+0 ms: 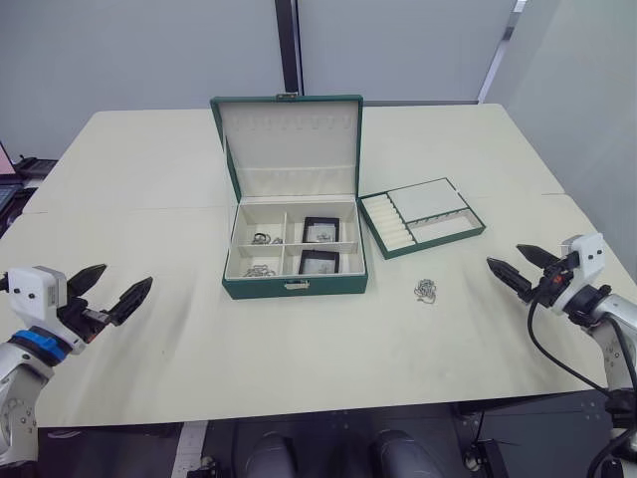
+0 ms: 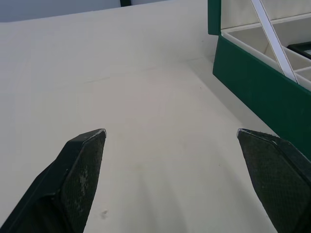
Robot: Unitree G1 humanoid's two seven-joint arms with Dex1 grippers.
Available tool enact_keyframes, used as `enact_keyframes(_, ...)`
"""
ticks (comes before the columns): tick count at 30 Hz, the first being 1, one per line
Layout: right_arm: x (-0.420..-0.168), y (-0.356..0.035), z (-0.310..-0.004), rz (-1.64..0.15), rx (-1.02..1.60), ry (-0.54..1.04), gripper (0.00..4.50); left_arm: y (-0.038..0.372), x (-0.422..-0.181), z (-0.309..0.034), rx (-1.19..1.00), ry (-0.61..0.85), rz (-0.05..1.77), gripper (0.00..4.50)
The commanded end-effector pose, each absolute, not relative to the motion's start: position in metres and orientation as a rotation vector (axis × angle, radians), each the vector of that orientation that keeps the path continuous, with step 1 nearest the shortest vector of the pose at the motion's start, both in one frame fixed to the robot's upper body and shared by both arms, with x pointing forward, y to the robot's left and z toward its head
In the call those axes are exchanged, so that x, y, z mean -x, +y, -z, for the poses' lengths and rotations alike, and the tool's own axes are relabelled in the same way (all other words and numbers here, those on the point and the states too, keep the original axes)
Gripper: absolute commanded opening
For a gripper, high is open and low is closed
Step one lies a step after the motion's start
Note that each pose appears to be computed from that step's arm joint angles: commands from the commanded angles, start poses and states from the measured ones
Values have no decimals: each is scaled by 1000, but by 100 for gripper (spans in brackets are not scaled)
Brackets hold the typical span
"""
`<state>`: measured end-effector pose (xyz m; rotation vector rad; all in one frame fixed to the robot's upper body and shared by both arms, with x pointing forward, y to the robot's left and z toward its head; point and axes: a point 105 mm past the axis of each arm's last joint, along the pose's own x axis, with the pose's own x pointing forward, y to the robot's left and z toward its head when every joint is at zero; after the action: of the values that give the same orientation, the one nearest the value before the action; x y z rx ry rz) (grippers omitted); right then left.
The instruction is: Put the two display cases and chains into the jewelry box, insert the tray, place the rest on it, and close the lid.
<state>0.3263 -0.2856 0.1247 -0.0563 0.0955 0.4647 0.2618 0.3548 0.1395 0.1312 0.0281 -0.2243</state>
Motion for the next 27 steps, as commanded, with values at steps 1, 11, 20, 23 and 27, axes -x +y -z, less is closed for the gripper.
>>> enact_keyframes(1,-327,-291,-142,-459,70,32,446,360,-259,-149,-155,-12,200,450)
enact_keyframes(11,-329,-282,-168,-577,133,10,446,326,-256,-157,-148,-62,313,450)
enact_keyframes(20,-334,-248,-187,-964,471,161,446,230,-273,-183,-161,-96,673,450)
enact_keyframes(23,-347,-234,-197,-1081,598,187,446,188,-277,-185,-207,-102,841,450)
enact_keyframes(27,-363,-222,-193,-1195,767,279,446,133,-275,-185,-253,-140,1054,450)
